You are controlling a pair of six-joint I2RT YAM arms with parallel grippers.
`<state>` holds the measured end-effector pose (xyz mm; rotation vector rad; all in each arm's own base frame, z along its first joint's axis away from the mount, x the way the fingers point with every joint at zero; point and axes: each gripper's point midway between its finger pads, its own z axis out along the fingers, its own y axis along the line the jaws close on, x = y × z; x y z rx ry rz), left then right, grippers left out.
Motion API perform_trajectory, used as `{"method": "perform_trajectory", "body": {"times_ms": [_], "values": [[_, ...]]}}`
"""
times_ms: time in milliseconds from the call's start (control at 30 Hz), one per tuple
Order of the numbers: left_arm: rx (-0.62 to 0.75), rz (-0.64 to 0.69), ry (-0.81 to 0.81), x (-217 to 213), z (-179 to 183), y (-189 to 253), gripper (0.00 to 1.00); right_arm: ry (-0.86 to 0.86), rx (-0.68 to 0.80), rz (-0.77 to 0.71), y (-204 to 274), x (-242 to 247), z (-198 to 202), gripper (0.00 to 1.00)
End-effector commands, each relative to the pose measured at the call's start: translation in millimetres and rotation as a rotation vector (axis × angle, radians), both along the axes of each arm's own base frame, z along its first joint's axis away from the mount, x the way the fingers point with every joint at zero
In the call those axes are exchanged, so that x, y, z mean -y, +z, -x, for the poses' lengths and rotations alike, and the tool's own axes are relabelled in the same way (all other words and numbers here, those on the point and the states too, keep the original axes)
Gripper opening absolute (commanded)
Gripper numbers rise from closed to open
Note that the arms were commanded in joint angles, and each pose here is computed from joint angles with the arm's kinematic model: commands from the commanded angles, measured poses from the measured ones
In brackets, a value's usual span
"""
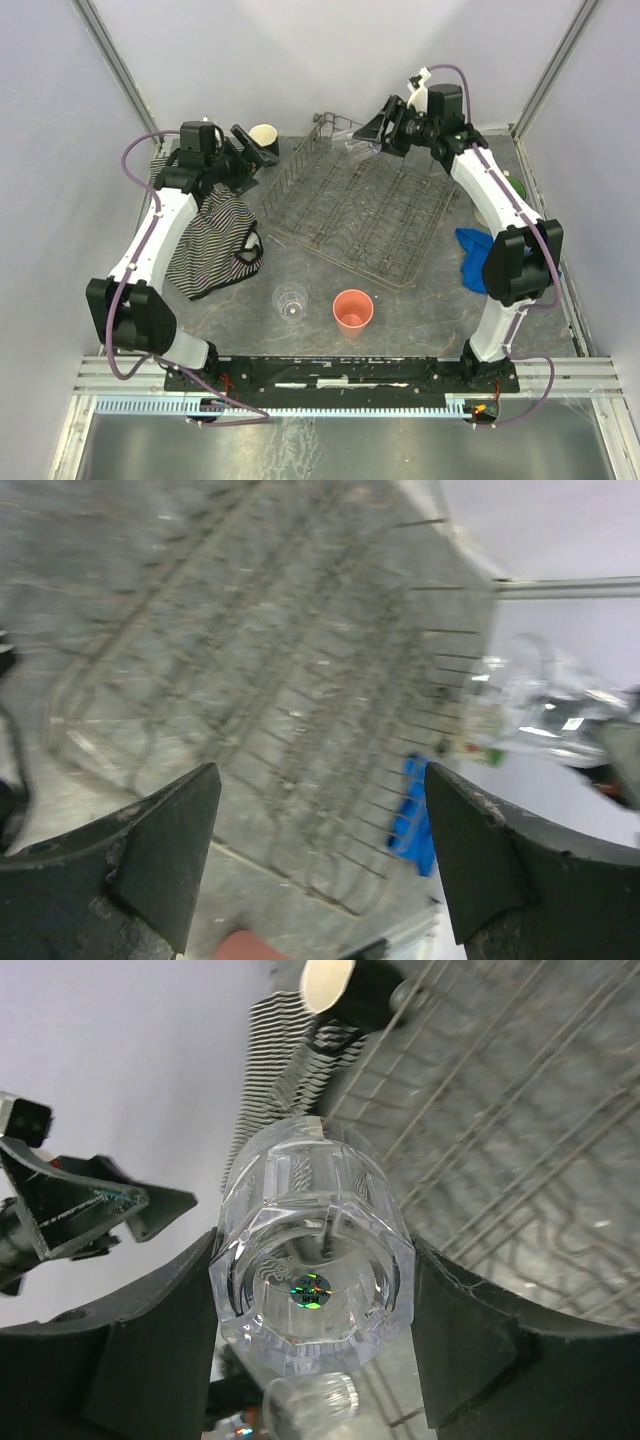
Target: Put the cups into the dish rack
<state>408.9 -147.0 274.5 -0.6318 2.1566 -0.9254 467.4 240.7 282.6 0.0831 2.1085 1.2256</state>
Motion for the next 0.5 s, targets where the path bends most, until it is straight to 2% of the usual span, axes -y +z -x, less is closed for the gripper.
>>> {"method": "perform_trajectory", "body": {"times_ms": [0,133,467], "values": [[-0.02,-0.256,0.007,-27.8,-1.9,-24.3,0.88,-0.046,-0.009,0.341,-34.4,32.7,-12.9,0.23],[-0.044,-0.381,0.006,-37.0,-14.5,-37.9,0.87,-0.144,-0.006,0.491,-41.3,56.4,-36.4,0.22],[-0.029,-0.707,-0.017,-44.1,-59.5,-56.3,0.86,-0.251,0.045,0.702,-51.8,74.2,-80.2,0.2]]}}
